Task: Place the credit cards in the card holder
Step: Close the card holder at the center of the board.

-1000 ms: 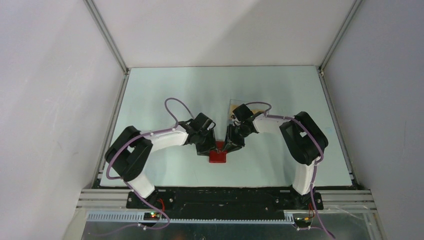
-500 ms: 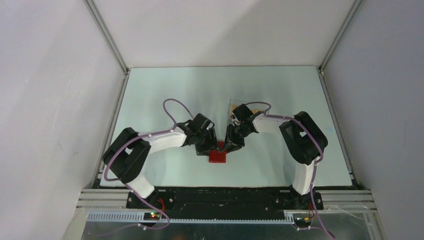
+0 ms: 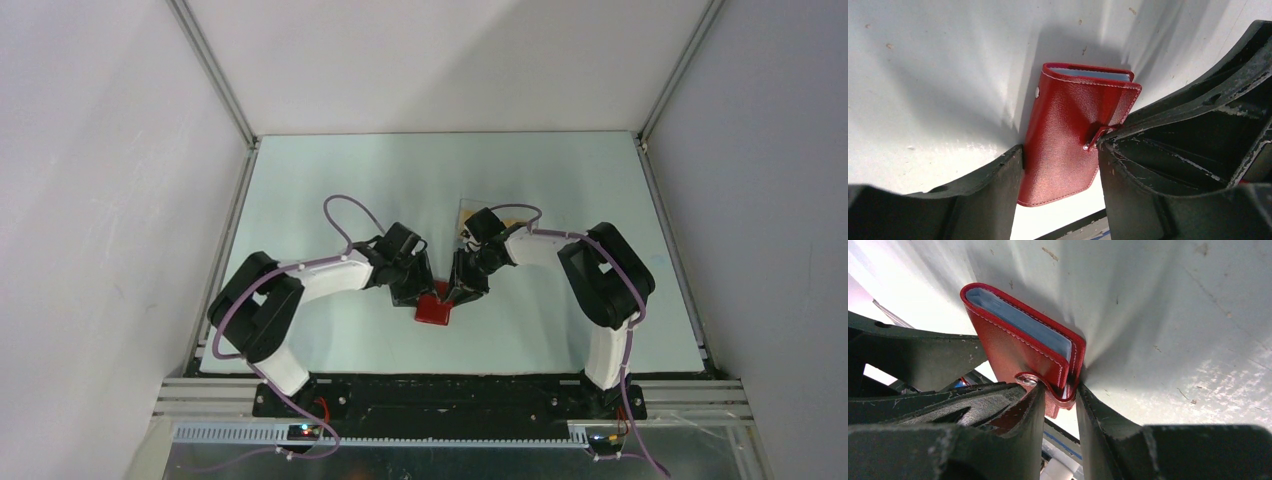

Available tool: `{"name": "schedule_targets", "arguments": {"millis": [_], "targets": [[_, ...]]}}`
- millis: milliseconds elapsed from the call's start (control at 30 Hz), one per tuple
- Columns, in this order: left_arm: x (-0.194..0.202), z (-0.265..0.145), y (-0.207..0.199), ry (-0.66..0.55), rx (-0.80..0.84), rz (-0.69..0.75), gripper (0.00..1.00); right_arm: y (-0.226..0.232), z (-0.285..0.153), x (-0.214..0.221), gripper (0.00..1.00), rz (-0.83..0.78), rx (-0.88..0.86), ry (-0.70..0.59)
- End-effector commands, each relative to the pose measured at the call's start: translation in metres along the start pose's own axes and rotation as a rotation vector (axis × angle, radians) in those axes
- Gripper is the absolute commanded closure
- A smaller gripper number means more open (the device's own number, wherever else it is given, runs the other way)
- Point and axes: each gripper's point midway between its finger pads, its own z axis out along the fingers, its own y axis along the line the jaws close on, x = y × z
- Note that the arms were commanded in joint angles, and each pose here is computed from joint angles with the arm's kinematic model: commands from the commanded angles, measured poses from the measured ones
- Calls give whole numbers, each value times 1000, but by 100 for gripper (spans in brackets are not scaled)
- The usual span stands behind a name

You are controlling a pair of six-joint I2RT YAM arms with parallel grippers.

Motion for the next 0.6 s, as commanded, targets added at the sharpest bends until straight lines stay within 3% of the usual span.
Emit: {"name": "schedule_targets", "arguments": {"millis": [0,233,567], "targets": [[-10,23,5,-41,-28,17,38,-48,28,9,67,-12,180,6],[-5,26,10,-34,-46,17,50,-47,29,7,67,-9,183,5],[0,36,10,-11,-63,23,45,-45,39,2,67,-7,176,-1]]}}
